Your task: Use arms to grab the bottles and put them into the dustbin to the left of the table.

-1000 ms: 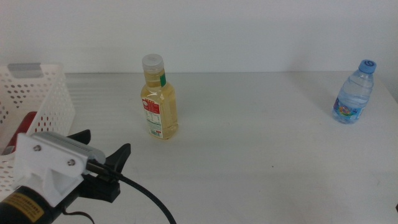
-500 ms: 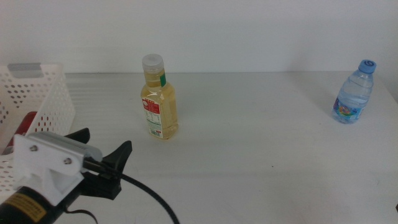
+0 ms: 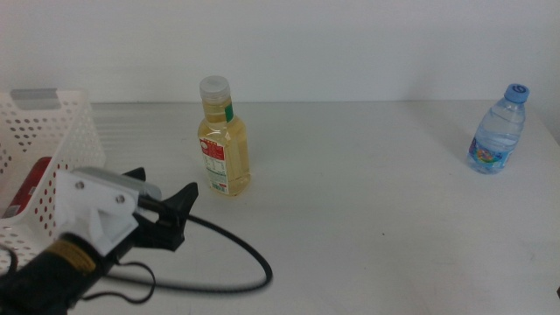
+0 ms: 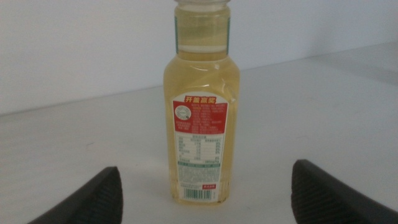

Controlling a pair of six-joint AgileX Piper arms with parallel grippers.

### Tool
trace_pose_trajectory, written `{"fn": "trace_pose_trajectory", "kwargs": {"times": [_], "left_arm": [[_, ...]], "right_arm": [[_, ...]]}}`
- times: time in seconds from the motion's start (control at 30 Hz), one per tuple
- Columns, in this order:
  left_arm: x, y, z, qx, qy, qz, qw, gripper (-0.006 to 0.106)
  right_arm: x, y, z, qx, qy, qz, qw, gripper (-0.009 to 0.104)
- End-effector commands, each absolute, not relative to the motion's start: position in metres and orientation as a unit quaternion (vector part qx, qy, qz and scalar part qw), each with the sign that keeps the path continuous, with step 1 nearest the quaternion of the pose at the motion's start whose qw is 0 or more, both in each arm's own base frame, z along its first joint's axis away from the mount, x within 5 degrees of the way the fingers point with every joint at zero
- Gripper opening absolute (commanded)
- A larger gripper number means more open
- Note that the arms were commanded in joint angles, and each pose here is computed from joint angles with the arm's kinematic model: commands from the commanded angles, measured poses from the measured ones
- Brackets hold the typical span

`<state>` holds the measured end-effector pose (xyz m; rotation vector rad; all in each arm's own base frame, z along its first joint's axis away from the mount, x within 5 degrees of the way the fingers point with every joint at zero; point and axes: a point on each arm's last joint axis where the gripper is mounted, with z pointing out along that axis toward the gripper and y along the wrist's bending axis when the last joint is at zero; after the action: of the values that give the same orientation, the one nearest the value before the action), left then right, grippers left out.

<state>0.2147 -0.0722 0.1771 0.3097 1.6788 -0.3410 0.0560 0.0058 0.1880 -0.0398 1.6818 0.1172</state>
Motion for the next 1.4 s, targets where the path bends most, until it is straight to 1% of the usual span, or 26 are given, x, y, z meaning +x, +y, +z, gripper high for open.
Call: {"fn": "trace_pose_trajectory", "kwargs": {"times": [0.0,0.13,0.27,0.5,0.6,0.8,0.97,1.1,1.37], "left_arm": [[0.227,-0.072,0.193,0.139,0.694,-0.189,0.681,0.088],[0.247,-0.069,0.185,0.159,0.703,-0.214,0.66,0.088],[0.27,-0.072,0.177,0.167,0.706,-0.218,0.653,0.088],[0.304,-0.078,0.169,0.165,0.691,-0.229,0.665,0.088],[0.314,-0.079,0.163,0.155,0.695,-0.241,0.659,0.088],[0.33,-0.082,0.153,0.154,0.698,-0.248,0.654,0.088],[0.339,-0.085,0.154,0.155,0.69,-0.258,0.658,0.088],[0.343,-0.088,0.155,0.169,0.68,-0.267,0.662,0.088],[0.344,-0.098,0.153,0.178,0.677,-0.277,0.659,0.088]], "right_arm": [[0.054,0.005,0.199,-0.021,0.706,0.046,0.706,0.072],[0.054,0.005,0.199,-0.021,0.706,0.046,0.706,0.072],[0.054,0.005,0.199,-0.021,0.706,0.046,0.706,0.072],[0.054,0.005,0.199,-0.021,0.706,0.046,0.706,0.072],[0.054,0.005,0.199,-0.021,0.706,0.046,0.706,0.072],[0.054,0.005,0.199,-0.021,0.706,0.046,0.706,0.072],[0.054,0.005,0.199,-0.021,0.706,0.046,0.706,0.072],[0.054,0.005,0.199,-0.021,0.706,0.046,0.706,0.072],[0.054,0.005,0.199,-0.021,0.706,0.046,0.706,0.072]]}}
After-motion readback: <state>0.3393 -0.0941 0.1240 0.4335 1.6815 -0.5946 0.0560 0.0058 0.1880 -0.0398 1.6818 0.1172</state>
